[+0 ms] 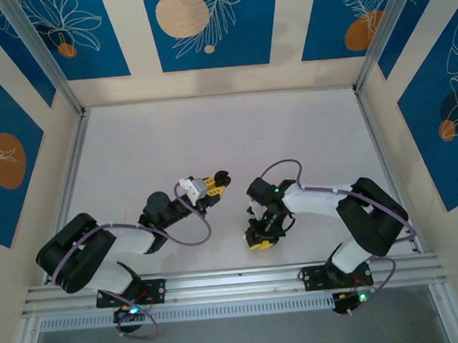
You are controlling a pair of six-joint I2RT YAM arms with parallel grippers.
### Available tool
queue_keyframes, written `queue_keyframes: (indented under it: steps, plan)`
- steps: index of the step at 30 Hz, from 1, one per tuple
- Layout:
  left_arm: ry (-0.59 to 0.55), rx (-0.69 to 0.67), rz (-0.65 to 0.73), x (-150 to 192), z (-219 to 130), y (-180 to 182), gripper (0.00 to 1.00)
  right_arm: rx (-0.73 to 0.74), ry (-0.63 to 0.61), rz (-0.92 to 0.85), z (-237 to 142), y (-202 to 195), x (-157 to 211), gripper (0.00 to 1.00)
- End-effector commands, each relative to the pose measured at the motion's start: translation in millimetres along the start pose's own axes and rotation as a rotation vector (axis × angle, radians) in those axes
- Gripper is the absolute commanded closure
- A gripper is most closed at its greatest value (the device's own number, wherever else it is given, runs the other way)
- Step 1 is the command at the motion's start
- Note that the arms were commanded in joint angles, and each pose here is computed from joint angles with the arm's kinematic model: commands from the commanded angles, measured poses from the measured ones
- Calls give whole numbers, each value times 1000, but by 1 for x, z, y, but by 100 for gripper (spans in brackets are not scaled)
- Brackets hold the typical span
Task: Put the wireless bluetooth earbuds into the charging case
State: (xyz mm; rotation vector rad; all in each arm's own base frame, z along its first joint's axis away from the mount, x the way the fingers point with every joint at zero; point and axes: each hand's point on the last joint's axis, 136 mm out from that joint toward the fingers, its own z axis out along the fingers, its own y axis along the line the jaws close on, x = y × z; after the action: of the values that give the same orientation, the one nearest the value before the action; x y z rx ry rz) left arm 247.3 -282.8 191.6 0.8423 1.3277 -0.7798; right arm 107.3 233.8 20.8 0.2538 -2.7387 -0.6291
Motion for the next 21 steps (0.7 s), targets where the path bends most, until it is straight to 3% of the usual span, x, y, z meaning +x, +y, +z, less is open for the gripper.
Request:
queue_keyframes:
  steps: [1,12,21]
  plan:
    - [14,-31,32,-1,-6,6,81,18,-2,6,0,4,-7,71]
    - [56,-52,71,-3,-14,7,80,127,-90,20,-5,-15,-46,80]
    - [59,-72,92,-9,-20,9,80,107,-191,-18,-20,-12,-89,83]
